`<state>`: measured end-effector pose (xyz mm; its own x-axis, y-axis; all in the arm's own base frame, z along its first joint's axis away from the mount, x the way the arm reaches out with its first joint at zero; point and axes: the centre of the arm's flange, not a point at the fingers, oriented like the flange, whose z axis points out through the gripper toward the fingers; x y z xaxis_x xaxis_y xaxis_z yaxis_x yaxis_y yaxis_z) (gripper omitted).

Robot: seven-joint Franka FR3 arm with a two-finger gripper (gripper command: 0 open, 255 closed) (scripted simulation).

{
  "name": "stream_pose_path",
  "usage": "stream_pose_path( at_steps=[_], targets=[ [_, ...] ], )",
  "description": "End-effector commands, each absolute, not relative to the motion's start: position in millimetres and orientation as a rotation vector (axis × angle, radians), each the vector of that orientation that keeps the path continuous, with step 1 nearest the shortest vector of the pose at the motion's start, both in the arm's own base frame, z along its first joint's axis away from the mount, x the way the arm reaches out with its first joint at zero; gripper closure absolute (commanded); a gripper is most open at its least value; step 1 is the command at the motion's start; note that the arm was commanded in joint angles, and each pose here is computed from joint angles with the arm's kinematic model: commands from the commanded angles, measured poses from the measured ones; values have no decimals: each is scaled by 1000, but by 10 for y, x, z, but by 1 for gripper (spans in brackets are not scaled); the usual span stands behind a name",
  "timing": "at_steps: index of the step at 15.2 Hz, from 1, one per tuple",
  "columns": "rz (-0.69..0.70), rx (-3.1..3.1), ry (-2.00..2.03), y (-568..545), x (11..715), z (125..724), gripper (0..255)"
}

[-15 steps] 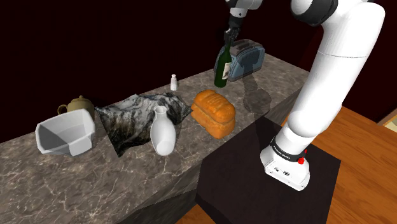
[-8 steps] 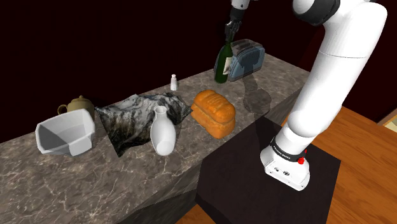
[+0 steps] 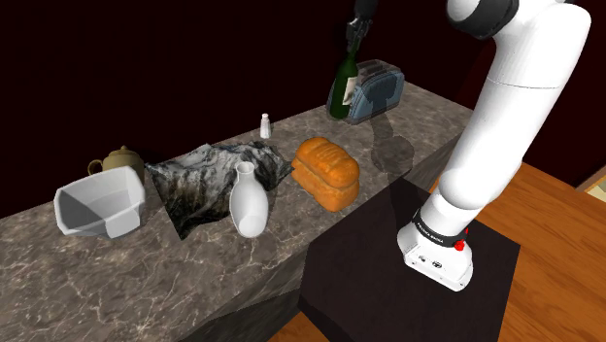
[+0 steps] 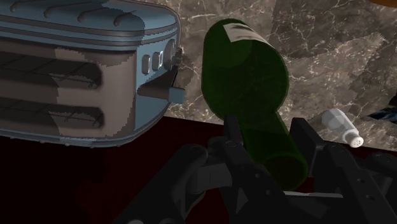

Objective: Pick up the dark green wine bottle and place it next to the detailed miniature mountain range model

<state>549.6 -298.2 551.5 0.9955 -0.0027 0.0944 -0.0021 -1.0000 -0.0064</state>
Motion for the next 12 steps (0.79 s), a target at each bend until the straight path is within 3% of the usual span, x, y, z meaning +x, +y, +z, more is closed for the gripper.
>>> stream_pose_path(
  at_steps=[1,12],
  targets=[
    [-149,-3132,4,-2979,5495,5625,255],
    [-149,-3132,4,-2979,5495,6206,255]
  ],
)
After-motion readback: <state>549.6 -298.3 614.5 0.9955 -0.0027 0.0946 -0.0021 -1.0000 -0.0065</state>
